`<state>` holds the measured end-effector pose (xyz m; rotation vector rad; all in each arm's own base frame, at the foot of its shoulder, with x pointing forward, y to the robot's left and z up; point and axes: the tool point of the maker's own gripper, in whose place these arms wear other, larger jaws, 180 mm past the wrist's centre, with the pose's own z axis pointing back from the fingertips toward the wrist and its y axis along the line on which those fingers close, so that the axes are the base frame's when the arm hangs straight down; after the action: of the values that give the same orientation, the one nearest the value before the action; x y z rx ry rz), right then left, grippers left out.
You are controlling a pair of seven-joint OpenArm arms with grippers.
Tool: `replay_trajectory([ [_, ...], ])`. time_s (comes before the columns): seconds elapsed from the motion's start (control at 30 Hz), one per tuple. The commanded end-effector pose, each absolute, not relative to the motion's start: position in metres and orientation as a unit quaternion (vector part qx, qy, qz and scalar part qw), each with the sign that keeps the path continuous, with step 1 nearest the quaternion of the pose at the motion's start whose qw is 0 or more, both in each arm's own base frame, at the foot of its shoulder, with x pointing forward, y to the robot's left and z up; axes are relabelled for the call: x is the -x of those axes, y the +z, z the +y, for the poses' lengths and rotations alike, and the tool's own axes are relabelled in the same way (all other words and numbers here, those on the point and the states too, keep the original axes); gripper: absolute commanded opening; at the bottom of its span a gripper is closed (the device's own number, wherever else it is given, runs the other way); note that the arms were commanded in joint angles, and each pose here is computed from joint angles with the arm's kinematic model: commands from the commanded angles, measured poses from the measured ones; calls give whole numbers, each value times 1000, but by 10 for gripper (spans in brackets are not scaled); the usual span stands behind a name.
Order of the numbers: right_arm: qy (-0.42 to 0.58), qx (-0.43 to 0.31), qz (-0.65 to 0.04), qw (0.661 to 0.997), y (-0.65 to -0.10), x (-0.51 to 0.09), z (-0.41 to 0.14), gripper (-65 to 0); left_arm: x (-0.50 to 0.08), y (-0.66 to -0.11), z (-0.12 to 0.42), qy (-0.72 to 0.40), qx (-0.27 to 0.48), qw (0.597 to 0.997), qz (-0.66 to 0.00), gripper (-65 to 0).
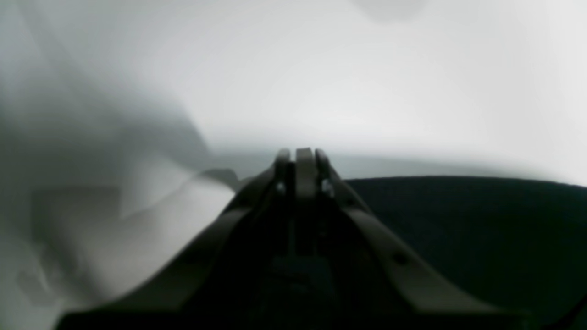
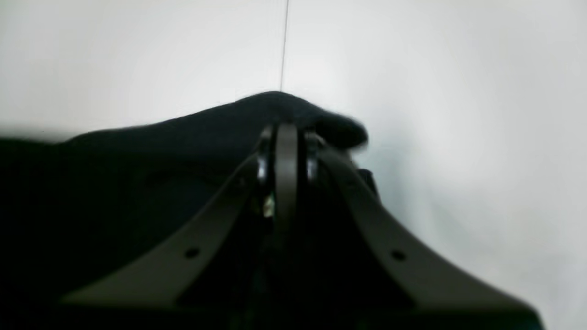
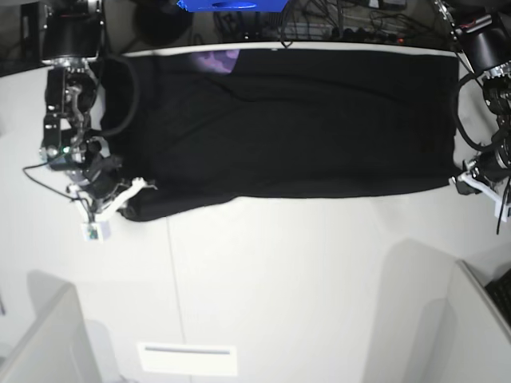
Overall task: Fold the T-shirt properly
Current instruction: 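Fold the hem up over the body toward the collar with both grippers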
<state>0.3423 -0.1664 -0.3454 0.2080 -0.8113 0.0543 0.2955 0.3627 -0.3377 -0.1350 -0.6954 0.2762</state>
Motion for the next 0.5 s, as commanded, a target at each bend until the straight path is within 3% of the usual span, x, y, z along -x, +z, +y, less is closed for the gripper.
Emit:
replay_trajectory([
  [0.0, 32, -100, -422, 901, -328, -350, -168, -650, -300, -324, 367, 123, 57, 925, -356, -650],
  [0.47, 20, -89, -396, 914, -327, -301, -176, -650, -247, -342, 347, 81, 37, 946, -313, -650],
])
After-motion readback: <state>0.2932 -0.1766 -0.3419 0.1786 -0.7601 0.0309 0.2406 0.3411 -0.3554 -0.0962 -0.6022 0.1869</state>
